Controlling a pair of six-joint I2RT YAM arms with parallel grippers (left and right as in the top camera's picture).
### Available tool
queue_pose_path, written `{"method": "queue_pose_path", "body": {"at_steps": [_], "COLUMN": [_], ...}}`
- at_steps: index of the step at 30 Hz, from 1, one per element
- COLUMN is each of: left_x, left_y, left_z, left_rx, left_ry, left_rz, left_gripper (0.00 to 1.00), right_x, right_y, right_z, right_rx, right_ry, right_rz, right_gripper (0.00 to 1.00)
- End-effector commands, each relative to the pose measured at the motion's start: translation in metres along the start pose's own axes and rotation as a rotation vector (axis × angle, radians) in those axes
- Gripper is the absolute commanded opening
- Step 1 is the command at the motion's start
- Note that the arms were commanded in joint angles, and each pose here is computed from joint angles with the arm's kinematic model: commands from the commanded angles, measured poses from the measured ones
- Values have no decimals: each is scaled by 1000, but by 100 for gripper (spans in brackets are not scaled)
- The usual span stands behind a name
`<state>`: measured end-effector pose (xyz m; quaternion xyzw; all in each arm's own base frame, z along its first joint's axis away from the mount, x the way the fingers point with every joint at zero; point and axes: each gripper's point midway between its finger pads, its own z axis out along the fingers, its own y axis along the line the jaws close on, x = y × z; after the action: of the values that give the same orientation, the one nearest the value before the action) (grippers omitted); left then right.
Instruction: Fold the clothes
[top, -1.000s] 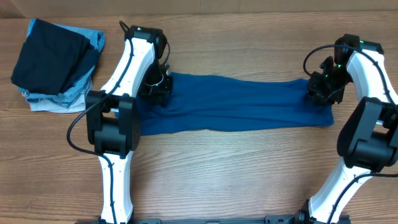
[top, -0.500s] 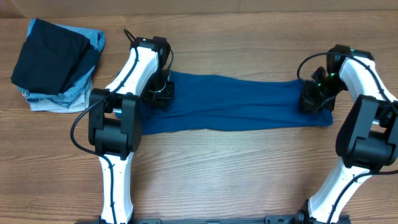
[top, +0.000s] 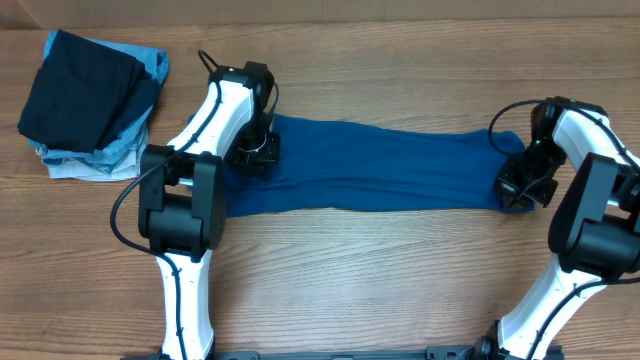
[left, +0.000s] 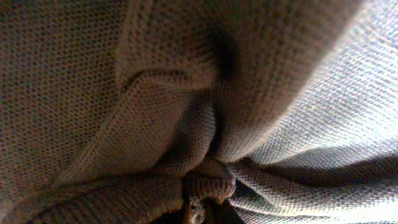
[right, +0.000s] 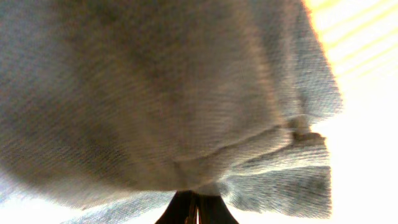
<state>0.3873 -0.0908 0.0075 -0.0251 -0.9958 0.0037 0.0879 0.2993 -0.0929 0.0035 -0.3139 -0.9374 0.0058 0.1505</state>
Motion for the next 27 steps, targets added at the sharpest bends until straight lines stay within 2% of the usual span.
{"method": "queue_pose_path", "body": {"at_steps": [1, 4, 7, 8, 9, 10, 11, 12, 14, 15, 16, 17, 18, 19, 22, 27], "left_x": [-3, -15, -31, -38, -42, -46, -49, -50, -49, -47, -44, -41, -38, -36, -28, -22], "left_y": [13, 10, 7, 5, 3, 1, -3, -6, 1, 11, 19, 25, 34, 40, 54, 56], "left_z": [20, 9, -26, -46, -62, -80, -94, -105, -115, -117, -116, -112, -106, -101, -75, -26], "left_rx": [-68, -59, -48, -43, -38, -26, -2, 17, -12, -45, -62, -63, -65, -65, -66, -74], "left_ry": [8, -38, -99, -133, -161, -193, -218, -235, -244, -241, -225, -207, -181, -166, -101, -48], "left_rz": [-24, -24, -24, -23, -23, -22, -20, -18, -27, -51, -78, -92, -113, -132, -191, -190], "left_gripper": [8, 8, 13, 19, 31, 58, 75, 81, 81, 79, 73, 45, 11, 5, 4, 4], "right_x": [-9, -20, -28, -29, -29, -29, -30, -30, -31, -32, -32, -34, -36, -37, -28, -7], "right_y": [-15, -5, 9, 13, 14, 15, 16, 17, 34, 44, 55, 66, 74, 81, 109, 139], "right_z": [-3, -38, -62, -67, -68, -68, -68, -68, -71, -73, -76, -79, -80, -80, -79, -59], "right_rx": [66, 18, -61, -83, -92, -97, -99, -107, -194, -248, -295, -318, -317, -315, -299, -268], "right_ry": [-40, -75, -107, -110, -111, -110, -113, -112, -118, -125, -138, -168, -192, -213, -244, -226], "right_rz": [44, 44, 41, 37, 35, 28, 12, 8, -80, -139, -212, -277, -322, -368, -516, -611], "right_gripper": [4, 4, 4, 5, 6, 8, 12, 15, 21, 25, 25, 23, 10, 6, 4, 4]}}
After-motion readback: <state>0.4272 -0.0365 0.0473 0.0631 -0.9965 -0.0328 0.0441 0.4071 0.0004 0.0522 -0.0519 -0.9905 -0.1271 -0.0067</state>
